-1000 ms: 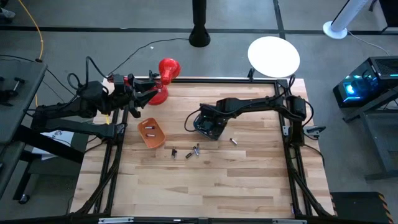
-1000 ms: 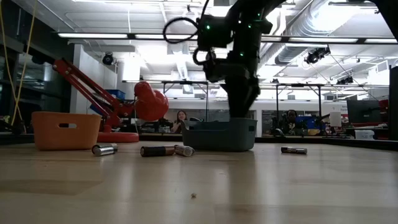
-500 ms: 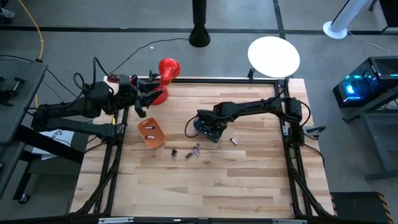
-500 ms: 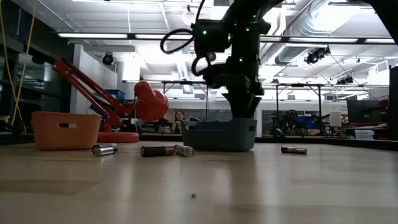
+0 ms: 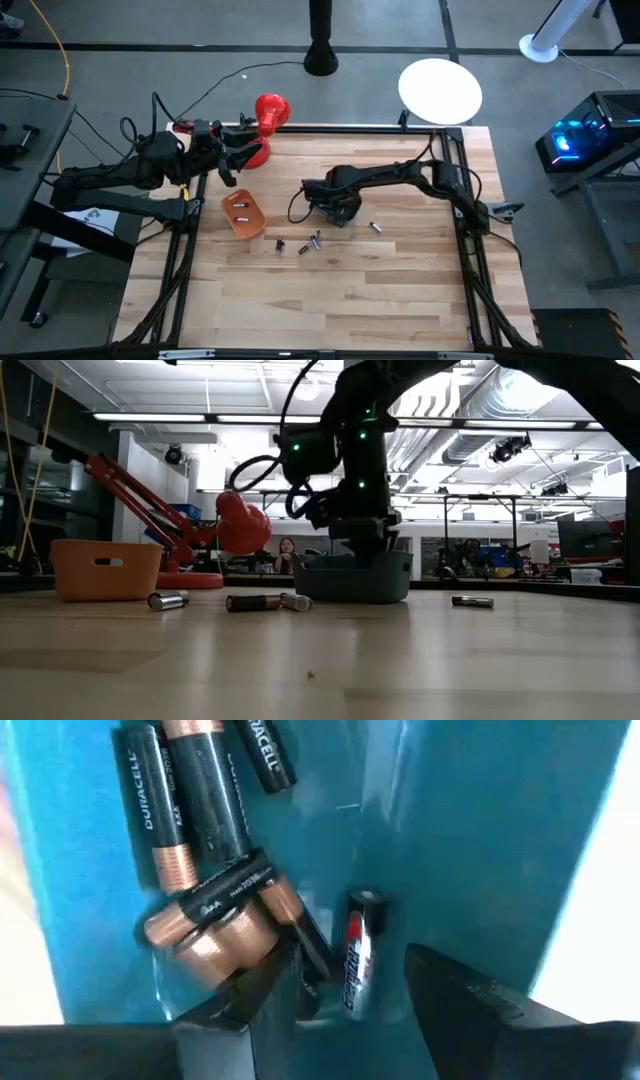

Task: Sort batteries
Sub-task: Put the silver battery from the blue bin into the orange bin

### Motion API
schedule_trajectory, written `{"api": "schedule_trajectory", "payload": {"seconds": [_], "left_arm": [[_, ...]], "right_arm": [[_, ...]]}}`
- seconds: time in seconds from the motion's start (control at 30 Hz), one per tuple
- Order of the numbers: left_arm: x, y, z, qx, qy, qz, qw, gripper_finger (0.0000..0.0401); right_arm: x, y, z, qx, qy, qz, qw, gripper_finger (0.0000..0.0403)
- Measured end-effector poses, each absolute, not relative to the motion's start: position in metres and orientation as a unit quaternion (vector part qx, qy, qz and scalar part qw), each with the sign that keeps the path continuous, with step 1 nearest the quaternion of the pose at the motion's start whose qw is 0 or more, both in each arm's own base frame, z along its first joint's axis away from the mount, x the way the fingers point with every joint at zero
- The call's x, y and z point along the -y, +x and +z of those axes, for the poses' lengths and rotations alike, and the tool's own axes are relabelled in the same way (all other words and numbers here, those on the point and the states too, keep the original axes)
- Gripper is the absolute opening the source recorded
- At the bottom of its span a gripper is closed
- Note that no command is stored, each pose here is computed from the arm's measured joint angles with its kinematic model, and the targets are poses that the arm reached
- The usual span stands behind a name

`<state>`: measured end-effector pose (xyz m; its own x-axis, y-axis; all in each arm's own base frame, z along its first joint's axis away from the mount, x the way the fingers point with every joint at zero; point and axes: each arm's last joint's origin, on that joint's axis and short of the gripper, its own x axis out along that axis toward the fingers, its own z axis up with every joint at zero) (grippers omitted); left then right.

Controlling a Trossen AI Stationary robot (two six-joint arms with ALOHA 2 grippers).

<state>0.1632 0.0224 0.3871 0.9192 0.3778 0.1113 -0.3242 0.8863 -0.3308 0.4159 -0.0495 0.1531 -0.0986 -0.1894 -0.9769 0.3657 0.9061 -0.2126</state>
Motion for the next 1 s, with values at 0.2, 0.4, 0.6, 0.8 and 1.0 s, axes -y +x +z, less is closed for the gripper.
{"api": "schedule_trajectory", "payload": {"seconds": [0.2, 0.4, 0.6, 0.8, 1.0], "left_arm": [[-0.023, 0.163, 0.387, 0.087, -0.154, 0.182, 0.967, 0.0193], [-0.023, 0.163, 0.387, 0.084, -0.144, 0.183, 0.969, 0.0193], [-0.023, 0.163, 0.388, 0.09, -0.141, 0.181, 0.969, 0.0193], [-0.022, 0.159, 0.391, 0.097, -0.134, 0.176, 0.97, 0.0193], [-0.021, 0.155, 0.393, 0.105, -0.131, 0.174, 0.97, 0.0193]], "right_arm": [[0.052, 0.418, 0.139, -0.727, 0.096, -0.173, 0.657, 0.0107], [0.052, 0.418, 0.138, -0.728, 0.095, -0.166, 0.659, 0.0063], [0.05, 0.421, 0.152, -0.734, 0.077, -0.163, 0.655, 0.0034], [0.051, 0.432, 0.178, -0.719, 0.062, -0.155, 0.675, 0.0005], [0.053, 0.435, 0.19, -0.711, 0.07, -0.156, 0.682, 0.0003]]}}
